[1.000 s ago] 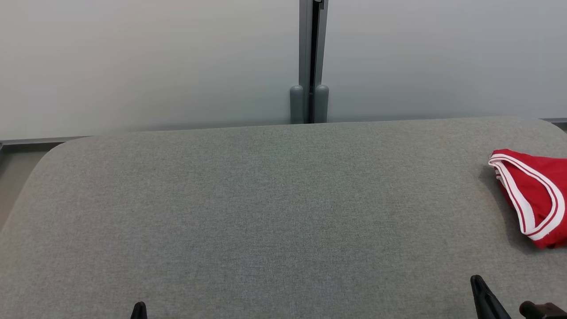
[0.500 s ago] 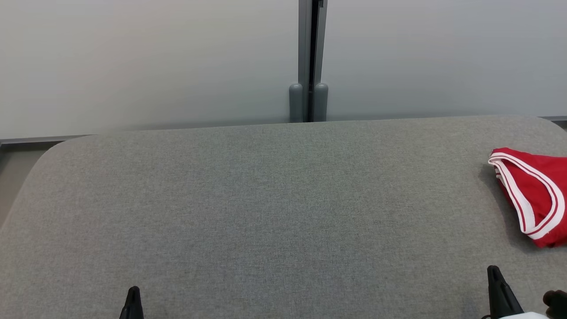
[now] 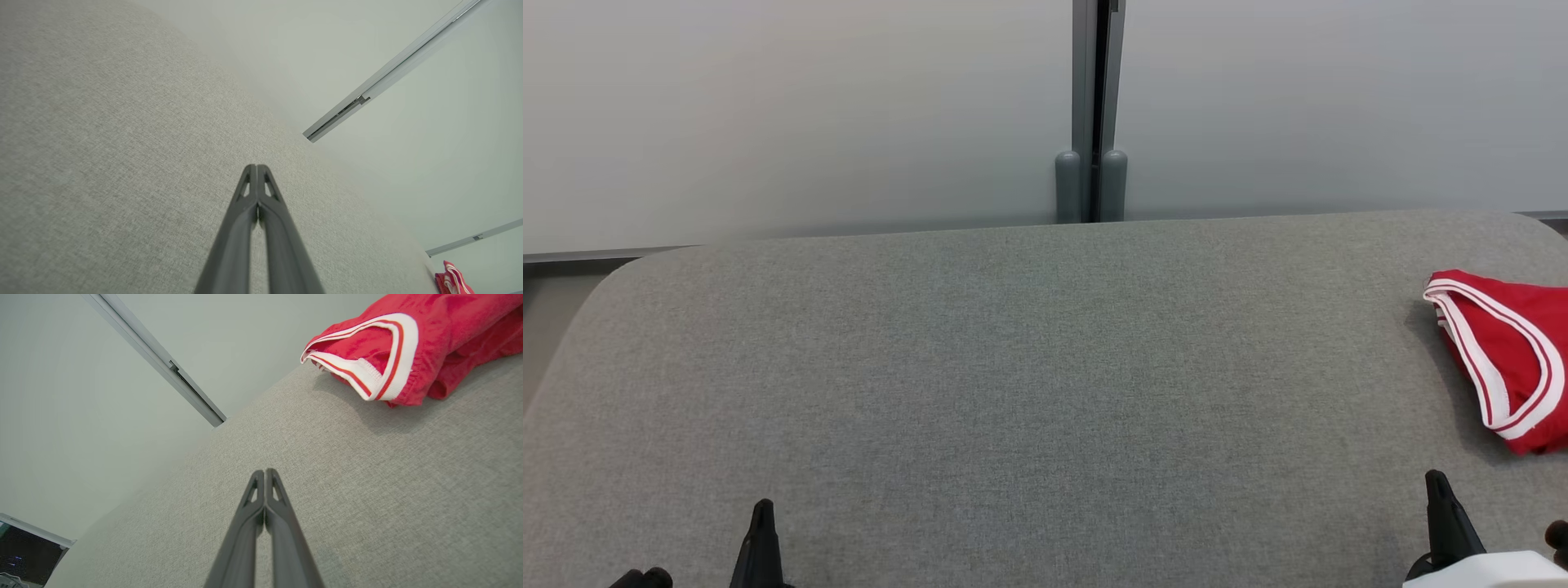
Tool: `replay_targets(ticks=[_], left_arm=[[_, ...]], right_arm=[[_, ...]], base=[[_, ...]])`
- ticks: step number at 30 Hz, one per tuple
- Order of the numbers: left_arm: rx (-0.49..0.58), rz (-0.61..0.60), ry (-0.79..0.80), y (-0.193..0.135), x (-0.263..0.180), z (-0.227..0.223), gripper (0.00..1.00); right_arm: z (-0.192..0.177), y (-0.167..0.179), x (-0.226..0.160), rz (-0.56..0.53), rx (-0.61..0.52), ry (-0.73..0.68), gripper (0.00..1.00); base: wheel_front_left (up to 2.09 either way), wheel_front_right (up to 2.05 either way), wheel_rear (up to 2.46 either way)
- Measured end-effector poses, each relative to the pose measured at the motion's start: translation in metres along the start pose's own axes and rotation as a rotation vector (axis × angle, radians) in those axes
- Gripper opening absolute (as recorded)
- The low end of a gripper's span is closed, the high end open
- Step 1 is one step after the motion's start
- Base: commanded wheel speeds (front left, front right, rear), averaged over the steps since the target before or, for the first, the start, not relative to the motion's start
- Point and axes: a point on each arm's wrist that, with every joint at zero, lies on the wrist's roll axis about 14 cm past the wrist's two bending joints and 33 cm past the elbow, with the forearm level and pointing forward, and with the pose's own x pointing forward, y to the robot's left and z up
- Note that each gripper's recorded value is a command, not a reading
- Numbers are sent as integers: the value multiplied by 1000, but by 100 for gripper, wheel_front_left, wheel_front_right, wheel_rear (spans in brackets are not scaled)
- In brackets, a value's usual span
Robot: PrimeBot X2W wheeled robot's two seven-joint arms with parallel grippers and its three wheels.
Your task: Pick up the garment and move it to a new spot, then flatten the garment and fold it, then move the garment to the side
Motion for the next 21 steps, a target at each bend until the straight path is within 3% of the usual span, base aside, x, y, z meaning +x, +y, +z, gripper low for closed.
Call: replay_targets(ticks=[21], left_arm=[[-247, -47, 7, -16, 17, 12, 0]], right_arm=[[11, 7, 11, 6, 278, -12, 0]], base=[[0, 0, 0]])
